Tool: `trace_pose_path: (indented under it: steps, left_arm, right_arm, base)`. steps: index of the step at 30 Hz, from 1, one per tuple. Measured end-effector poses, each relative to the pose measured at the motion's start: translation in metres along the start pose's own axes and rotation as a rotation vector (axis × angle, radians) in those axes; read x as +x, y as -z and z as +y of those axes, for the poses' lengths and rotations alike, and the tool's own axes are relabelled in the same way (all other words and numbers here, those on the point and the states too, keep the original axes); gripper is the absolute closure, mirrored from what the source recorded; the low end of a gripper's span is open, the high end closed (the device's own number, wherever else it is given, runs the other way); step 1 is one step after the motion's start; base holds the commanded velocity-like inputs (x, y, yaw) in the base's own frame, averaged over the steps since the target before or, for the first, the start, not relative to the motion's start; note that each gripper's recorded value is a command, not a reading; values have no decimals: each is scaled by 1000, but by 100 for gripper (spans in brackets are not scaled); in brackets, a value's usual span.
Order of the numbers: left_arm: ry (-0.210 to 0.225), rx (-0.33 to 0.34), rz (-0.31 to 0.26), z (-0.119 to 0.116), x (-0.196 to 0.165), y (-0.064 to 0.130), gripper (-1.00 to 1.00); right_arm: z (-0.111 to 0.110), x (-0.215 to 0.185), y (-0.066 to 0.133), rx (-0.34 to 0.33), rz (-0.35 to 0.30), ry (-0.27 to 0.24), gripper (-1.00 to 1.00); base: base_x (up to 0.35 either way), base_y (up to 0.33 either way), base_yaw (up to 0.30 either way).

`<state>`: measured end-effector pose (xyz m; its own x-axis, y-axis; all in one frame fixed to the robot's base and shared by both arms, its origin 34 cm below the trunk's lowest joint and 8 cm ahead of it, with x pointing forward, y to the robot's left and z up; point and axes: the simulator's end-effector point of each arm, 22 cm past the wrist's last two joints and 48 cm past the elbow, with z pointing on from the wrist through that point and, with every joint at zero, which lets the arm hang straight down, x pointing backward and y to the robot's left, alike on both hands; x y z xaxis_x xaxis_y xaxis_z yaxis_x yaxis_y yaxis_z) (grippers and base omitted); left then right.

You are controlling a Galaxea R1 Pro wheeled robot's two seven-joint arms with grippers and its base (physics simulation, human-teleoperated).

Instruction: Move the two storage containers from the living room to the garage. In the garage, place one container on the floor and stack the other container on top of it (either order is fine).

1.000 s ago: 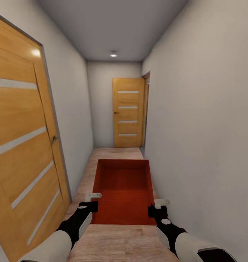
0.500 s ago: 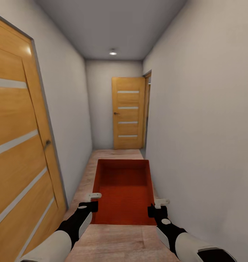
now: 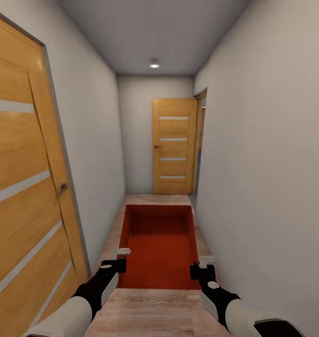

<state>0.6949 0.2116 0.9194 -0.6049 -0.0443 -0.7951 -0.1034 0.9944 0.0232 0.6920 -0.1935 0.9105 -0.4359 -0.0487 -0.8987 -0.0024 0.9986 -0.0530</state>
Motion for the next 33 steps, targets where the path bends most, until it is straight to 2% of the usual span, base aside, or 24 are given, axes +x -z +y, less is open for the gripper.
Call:
trace_pose_path:
  steps: [33]
  left_arm:
    - [-1, -1, 2, 0, 0, 0, 100]
  right_arm:
    - [0, 0, 0, 0, 2, -1, 100]
  base:
    - [322, 0, 1]
